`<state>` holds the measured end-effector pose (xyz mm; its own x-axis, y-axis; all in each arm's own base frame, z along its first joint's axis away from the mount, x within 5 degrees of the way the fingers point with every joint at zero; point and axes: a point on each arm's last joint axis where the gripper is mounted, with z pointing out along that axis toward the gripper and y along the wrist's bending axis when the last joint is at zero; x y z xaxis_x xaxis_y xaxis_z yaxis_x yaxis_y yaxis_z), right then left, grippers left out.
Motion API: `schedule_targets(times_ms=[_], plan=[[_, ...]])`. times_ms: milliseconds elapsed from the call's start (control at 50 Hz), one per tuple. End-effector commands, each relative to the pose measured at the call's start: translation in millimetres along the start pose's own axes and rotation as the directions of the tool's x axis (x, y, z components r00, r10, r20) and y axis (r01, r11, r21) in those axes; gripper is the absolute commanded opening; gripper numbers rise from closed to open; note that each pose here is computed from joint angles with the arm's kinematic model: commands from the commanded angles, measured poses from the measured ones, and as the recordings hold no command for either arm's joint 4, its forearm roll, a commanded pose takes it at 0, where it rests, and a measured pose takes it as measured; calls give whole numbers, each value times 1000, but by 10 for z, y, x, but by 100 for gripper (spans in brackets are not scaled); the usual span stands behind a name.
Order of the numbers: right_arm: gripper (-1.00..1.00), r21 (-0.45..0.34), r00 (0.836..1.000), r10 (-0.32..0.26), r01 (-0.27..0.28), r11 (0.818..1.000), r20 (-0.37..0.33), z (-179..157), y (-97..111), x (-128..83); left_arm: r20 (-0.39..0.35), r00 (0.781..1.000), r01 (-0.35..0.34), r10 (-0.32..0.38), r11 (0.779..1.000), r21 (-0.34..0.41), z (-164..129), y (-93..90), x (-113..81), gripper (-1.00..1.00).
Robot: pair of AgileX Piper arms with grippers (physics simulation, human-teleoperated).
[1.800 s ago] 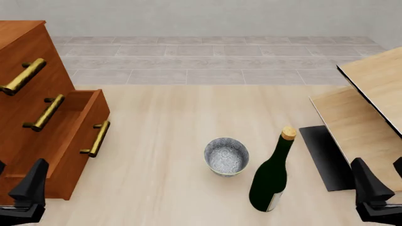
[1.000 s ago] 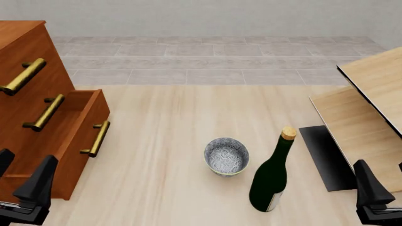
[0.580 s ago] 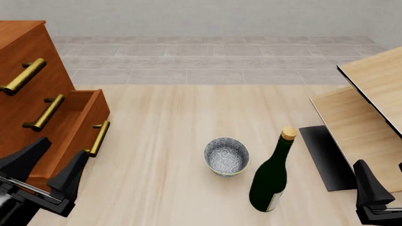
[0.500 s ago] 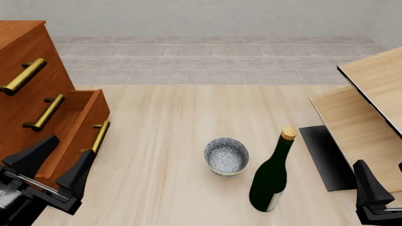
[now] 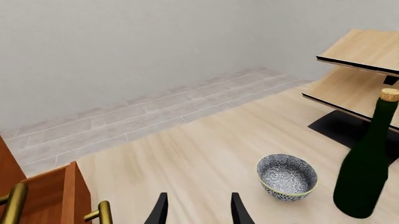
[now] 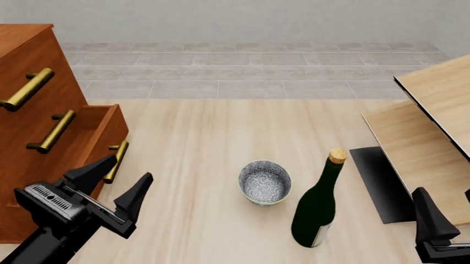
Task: Close the bottom drawer of the cabinet.
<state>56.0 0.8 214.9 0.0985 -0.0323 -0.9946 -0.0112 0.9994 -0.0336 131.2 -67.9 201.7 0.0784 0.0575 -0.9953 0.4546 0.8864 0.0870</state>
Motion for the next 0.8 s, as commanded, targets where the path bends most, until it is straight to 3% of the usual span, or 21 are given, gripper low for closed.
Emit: schedule_targets(times_ms=[20, 200, 360, 520, 800], plan=[[100, 4, 1000, 0, 0, 1000, 2, -1, -2, -6, -41, 997, 64, -63, 998, 28, 210, -58, 133, 100], [100, 7, 1000, 4, -4, 1000, 3, -1, -4, -10, -78, 992, 98, -96, 995, 26, 361, -67, 196, 100], [100, 11, 1000, 9, -9, 1000, 5, -1, -7, -16, -129, 974, 186, -186, 983, -12, 522, -34, 357, 100], [100, 14, 1000, 12, -12, 1000, 6, -1, -8, -16, -142, 966, 213, -217, 976, -44, 565, 13, 438, 100], [100, 15, 1000, 13, -13, 1000, 8, -1, -8, -8, -146, 965, 204, -218, 973, -105, 599, 139, 495, 100]])
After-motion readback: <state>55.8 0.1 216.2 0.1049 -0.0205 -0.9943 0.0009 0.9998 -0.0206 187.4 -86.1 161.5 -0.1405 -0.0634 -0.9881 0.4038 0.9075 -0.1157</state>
